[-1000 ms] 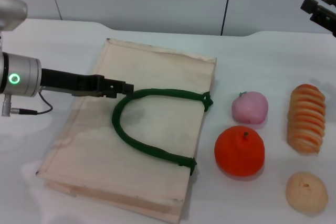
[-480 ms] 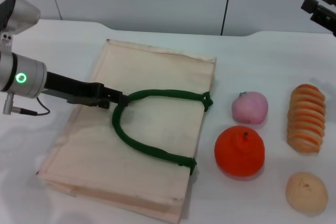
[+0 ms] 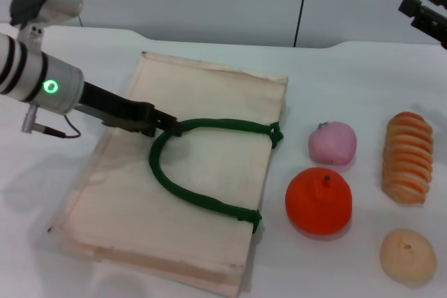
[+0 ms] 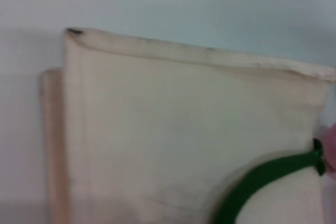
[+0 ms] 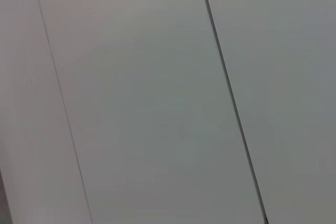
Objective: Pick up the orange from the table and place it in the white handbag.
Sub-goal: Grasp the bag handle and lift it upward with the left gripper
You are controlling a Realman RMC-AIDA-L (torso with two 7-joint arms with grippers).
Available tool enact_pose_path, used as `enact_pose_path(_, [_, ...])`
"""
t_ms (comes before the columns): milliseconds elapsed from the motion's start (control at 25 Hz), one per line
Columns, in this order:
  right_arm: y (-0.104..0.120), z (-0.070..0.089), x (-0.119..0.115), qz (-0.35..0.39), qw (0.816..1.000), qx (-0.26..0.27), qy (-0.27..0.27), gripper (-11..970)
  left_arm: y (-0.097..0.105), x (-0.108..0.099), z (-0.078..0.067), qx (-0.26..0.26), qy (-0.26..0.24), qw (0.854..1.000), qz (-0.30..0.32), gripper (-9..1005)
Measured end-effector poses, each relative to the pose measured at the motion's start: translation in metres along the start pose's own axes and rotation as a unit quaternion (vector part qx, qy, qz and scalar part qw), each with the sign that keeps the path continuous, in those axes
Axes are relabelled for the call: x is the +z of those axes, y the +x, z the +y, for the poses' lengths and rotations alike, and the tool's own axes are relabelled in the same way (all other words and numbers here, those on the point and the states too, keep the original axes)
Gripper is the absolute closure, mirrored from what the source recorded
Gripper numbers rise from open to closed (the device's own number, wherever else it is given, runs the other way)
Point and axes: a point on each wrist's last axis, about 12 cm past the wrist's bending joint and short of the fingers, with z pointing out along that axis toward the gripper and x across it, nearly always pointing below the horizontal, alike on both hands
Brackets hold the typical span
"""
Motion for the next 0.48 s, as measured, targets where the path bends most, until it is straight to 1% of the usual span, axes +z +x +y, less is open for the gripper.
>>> enact_pose_path(160, [0.000, 0.000, 0.000, -0.001, 1.000, 0.000, 0.000, 159, 0.001, 0.008, -0.006, 0.006, 0.011, 1.000, 0.020, 284])
enact_pose_path(240, [0.000, 0.000, 0.000, -0.002, 1.000, 0.000, 0.000, 159, 0.002, 0.010, -0.006, 0.006, 0.005, 1.000, 0.028, 284])
enact_pose_path(360, [-0.001, 0.000, 0.000, -0.002, 1.000, 0.000, 0.000, 159, 0.001, 0.015, -0.006, 0.003, -0.020, 0.999, 0.042, 284])
enact_pose_path(480, [-0.001, 0.000, 0.000, -0.002, 1.000, 0.000, 0.000, 159, 0.000, 0.019, -0.006, 0.002, -0.033, 0.998, 0.051, 284])
